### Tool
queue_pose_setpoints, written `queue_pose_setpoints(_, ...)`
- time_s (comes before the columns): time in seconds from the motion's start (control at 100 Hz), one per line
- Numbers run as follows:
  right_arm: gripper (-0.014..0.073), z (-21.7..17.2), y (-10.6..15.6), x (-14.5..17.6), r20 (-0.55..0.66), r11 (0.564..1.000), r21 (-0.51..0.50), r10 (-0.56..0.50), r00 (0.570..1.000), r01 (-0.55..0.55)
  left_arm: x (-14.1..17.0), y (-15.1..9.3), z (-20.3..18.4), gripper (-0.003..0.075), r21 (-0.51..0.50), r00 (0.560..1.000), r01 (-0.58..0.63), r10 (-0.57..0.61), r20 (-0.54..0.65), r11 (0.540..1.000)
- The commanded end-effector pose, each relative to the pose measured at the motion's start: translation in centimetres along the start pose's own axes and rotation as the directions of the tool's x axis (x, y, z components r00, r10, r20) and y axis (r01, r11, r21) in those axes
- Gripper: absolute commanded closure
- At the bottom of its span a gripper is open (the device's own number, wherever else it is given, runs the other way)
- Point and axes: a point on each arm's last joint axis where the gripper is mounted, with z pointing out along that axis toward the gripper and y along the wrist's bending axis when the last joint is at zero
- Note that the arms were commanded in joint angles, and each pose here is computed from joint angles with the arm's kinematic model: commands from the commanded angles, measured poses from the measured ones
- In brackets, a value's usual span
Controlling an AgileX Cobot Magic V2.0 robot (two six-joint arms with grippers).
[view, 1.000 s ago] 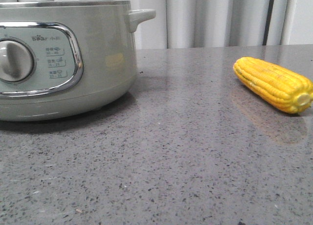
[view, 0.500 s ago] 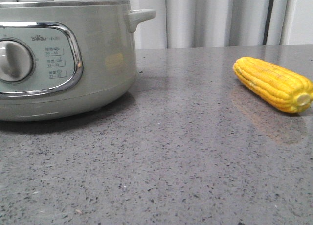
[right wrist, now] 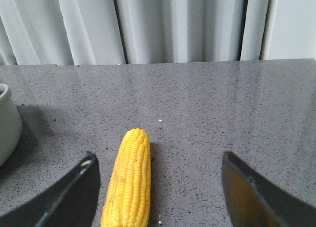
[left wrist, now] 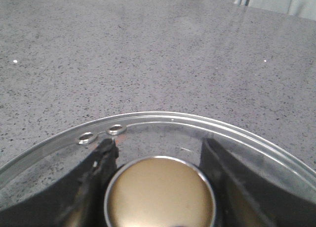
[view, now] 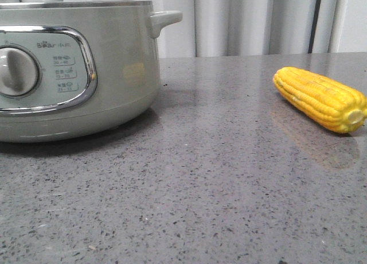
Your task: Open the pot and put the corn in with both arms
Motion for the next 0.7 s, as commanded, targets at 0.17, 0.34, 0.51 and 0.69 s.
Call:
queue_pose_setpoints(0.17,0.0134,-0.2,0.1,-1.7,0.097,1.0,-0.008,-0.013,0.995,0.014,-1.9,-0.1,0.7,0.0487,-0.008,0.991,0.001,0.0,0.133,1.0)
queue_pose_setpoints(0.34,0.0134,-0.2,0.1,-1.7,0.097,1.0,-0.008,-0.013,0.995,0.014,-1.9,-0.4,0.7,0.0468,0.003,0.991,-0.003,0.002,0.134,1.0)
queue_pose_setpoints(0.51,0.0134,-0.2,0.1,-1.7,0.086,1.0,-0.009,-0.002,0.996,0.003,-2.3,-1.5,0.6,0.0329,0.06,0.984,-0.021,0.011,0.176,0.998)
queue_pose_setpoints(0.69,0.0134,-0.2,0.1,-2.3,0.07,1.0,-0.004,-0.002,0.998,0.002,-2.6,-2.1,0.2,0.0312,0.09,0.978,-0.029,0.009,0.21,0.996)
